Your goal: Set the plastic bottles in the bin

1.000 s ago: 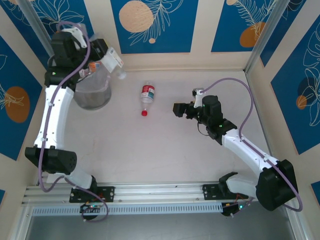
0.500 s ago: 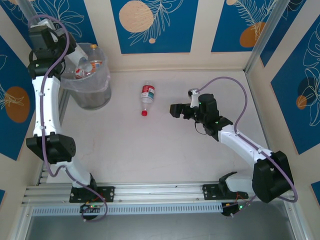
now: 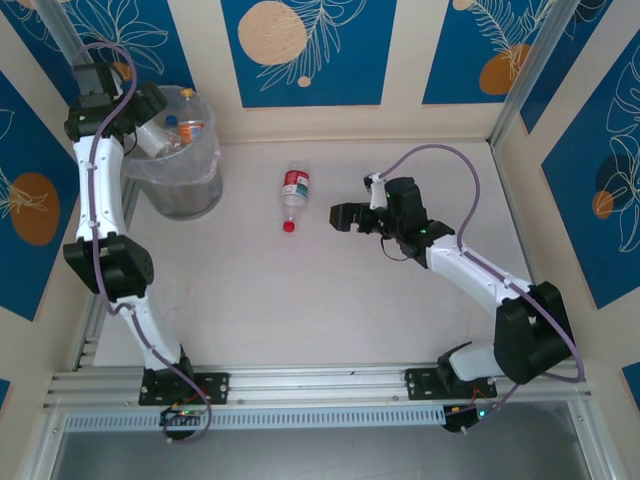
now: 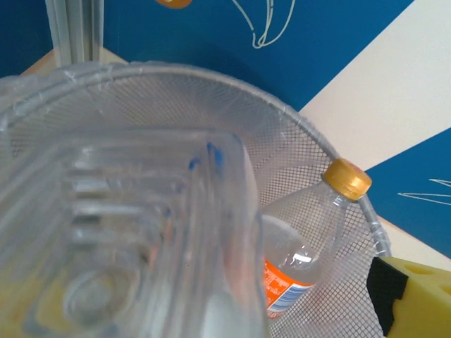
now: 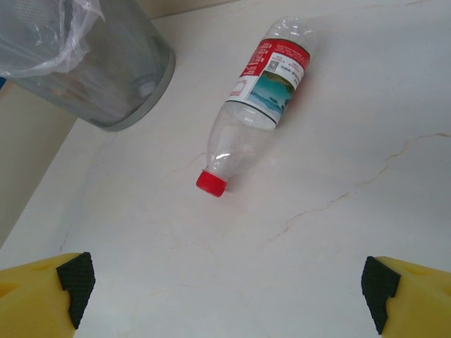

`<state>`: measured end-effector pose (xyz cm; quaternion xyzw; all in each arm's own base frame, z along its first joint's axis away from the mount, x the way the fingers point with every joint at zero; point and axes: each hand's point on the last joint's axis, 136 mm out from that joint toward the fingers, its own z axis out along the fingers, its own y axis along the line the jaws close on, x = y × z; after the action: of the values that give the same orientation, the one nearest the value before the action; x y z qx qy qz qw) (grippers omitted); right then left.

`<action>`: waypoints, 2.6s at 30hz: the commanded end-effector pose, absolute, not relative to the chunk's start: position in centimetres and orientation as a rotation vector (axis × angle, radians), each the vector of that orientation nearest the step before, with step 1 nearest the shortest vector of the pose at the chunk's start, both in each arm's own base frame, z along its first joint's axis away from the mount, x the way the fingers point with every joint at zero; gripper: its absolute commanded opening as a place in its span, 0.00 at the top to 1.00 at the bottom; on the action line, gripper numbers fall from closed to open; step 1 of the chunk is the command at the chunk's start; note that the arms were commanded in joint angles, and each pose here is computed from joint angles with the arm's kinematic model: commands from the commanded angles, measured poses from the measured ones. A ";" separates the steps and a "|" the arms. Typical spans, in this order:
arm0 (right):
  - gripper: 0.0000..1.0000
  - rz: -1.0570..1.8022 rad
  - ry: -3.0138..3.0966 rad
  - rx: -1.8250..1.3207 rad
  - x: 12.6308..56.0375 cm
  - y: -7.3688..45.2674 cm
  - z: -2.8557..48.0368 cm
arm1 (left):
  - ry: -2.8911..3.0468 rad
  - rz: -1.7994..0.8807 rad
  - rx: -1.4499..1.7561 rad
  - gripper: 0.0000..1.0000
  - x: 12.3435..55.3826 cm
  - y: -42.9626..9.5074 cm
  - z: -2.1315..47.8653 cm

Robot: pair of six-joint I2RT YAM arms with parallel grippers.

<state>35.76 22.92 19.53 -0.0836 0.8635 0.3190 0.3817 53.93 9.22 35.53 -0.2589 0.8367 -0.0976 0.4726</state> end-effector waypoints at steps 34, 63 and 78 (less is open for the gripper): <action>0.23 0.402 2.425 -0.019 44.3 37.0 4.6 | 2.025 -0.290 -0.705 0.01 46.3 7.4 36.6; 1.00 0.987 1.862 -0.405 35.9 36.7 23.5 | 2.096 -1.121 0.032 0.01 41.0 -19.0 31.9; 1.00 1.477 1.668 -0.541 30.0 39.1 29.6 | 1.900 -1.313 0.172 0.01 41.1 -21.8 33.8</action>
<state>32.93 38.20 25.35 -0.1804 0.7242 0.5164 0.4198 41.45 -20.99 32.25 0.0384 0.7786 -0.4935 0.3857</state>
